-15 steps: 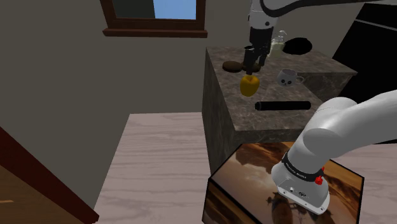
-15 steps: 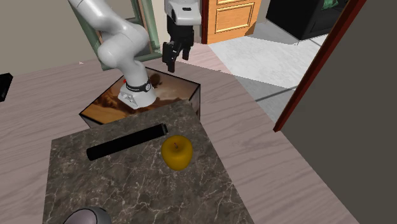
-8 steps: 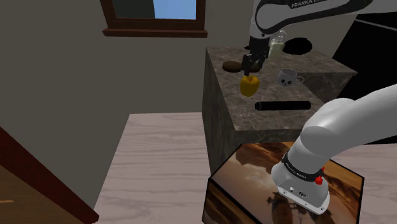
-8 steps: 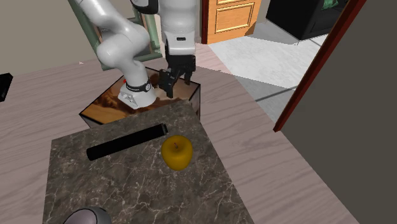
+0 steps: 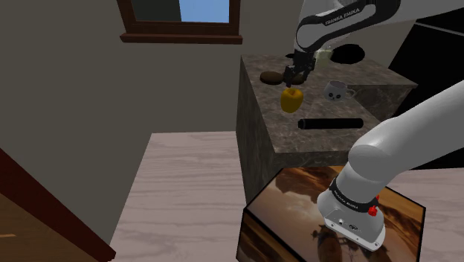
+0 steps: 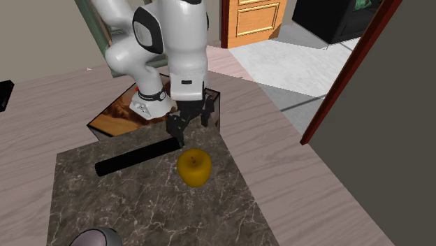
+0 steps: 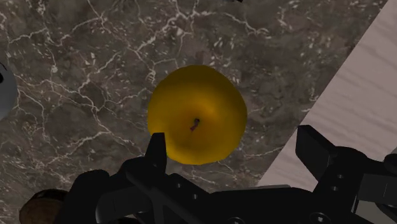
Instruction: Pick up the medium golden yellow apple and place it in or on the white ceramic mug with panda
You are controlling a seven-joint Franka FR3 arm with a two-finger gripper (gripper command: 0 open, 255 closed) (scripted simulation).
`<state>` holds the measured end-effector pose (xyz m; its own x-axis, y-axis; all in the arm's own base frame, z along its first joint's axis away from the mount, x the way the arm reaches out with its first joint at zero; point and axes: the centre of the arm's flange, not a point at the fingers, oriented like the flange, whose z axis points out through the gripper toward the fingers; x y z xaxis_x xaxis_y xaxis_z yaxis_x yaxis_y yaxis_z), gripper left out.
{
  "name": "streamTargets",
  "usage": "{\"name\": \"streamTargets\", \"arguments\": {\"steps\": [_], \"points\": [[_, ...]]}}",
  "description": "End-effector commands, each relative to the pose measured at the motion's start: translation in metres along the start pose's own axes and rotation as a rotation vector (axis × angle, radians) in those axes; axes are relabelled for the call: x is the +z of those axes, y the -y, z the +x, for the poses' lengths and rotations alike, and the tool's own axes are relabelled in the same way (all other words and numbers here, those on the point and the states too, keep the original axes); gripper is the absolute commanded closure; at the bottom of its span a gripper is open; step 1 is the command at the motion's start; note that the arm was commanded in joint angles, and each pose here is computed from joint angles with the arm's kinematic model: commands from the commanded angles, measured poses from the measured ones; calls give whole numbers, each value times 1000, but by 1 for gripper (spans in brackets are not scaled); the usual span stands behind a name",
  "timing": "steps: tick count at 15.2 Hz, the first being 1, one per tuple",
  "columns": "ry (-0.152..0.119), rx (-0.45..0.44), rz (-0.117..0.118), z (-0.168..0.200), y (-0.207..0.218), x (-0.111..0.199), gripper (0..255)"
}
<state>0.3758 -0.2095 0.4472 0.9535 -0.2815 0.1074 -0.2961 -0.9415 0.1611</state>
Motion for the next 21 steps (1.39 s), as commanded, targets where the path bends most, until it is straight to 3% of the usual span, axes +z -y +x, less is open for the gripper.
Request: {"name": "streamTargets", "arguments": {"steps": [1,10,17,18,21], "points": [[-23,37,-9,9,-18,12,0],[-30,48,-12,13,-24,57,0],[-30,48,-12,13,-24,57,0],[-30,48,-12,13,-24,57,255],[-30,48,-12,13,-24,57,255]]}}
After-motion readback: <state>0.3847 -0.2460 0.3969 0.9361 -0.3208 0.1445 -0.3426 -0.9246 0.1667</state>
